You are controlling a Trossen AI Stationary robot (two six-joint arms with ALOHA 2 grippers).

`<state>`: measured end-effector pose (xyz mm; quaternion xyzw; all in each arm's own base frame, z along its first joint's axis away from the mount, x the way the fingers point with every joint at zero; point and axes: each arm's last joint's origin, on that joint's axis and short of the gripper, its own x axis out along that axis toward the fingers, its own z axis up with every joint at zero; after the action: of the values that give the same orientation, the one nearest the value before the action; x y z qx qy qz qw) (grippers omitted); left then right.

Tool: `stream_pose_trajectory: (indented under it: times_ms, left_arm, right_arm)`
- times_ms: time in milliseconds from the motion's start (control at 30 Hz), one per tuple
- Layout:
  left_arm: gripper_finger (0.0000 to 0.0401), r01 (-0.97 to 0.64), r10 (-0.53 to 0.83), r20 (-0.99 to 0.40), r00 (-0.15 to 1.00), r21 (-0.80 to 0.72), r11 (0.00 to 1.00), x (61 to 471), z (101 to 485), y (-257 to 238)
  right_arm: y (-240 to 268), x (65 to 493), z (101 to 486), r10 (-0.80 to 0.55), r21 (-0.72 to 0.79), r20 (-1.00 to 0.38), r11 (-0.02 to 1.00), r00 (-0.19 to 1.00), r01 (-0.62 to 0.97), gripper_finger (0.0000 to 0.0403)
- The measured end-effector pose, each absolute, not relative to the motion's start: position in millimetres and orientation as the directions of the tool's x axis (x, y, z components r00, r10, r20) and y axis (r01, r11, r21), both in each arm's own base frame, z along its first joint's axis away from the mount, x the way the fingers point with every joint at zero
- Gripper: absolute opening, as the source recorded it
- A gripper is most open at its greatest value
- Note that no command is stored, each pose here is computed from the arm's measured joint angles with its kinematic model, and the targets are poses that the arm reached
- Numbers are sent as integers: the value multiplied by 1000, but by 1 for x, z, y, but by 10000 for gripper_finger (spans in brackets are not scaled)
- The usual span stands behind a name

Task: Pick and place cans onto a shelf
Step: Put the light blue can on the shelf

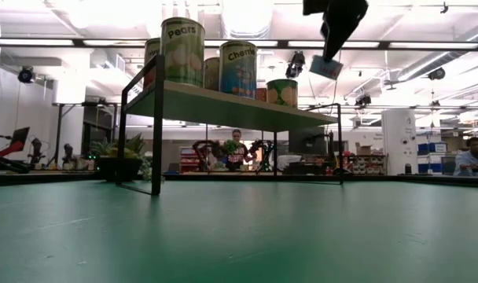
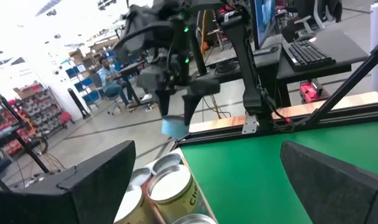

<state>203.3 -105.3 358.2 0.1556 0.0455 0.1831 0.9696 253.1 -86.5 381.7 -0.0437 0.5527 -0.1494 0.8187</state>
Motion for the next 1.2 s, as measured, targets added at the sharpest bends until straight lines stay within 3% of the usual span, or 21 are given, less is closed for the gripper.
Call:
stream_pose_trajectory:
  times_ms: [233, 833, 1200]
  left_arm:
    - [382, -328, 370, -30, 929, 402, 855, 203, 358, -105]
    - [382, -324, 372, -33, 928, 425, 845, 203, 358, -105]
    - [382, -320, 373, -37, 927, 439, 840, 203, 357, -105]
  right_arm:
    - [-108, 269, 368, -311, -280, -894, 950, 323, 140, 270]
    - [-151, 303, 335, -312, -304, -922, 950, 229, 70, 271]
    - [-157, 310, 329, -332, -324, -921, 943, 203, 75, 322]
